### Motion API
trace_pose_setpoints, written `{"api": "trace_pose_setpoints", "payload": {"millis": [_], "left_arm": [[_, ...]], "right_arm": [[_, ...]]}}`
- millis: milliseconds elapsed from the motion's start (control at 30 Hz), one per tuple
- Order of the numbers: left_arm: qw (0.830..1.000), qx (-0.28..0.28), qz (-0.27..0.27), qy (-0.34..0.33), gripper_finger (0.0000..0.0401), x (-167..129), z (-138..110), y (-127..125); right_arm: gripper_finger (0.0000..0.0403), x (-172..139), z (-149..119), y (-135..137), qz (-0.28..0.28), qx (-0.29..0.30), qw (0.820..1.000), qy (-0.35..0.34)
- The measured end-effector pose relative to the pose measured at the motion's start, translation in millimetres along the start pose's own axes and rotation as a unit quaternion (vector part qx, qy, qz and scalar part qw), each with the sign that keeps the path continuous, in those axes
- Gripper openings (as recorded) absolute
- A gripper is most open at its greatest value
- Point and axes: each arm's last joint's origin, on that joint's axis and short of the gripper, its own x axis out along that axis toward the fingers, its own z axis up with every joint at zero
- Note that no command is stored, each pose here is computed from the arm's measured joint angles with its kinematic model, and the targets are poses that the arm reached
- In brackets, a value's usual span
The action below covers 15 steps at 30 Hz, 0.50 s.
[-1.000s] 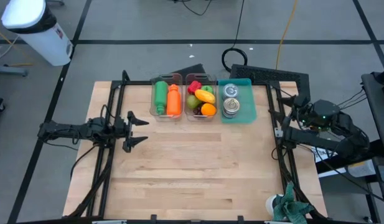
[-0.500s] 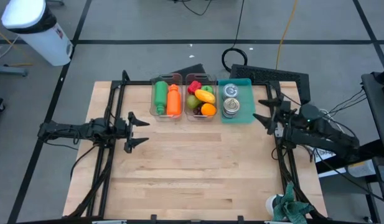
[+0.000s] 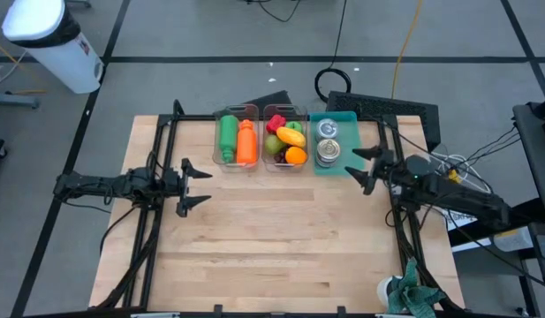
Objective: Pick & Place Food Item
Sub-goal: Return to Home Position
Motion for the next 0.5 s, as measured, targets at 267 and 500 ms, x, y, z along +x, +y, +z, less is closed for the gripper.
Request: {"api": "trace_pose_setpoints", "payload": {"millis": [267,500], "left_arm": [[1.000,0.000,0.000,0.000,0.0340,0,0,0],[1.000,0.000,0.001,0.000,0.0340,0,0,0]], "right_arm": [[0.0345,8,-24,-2,0.029,0.020,0.999,-0.036],[0.0345,6,-22,10,0.169,0.022,0.985,-0.039]]}}
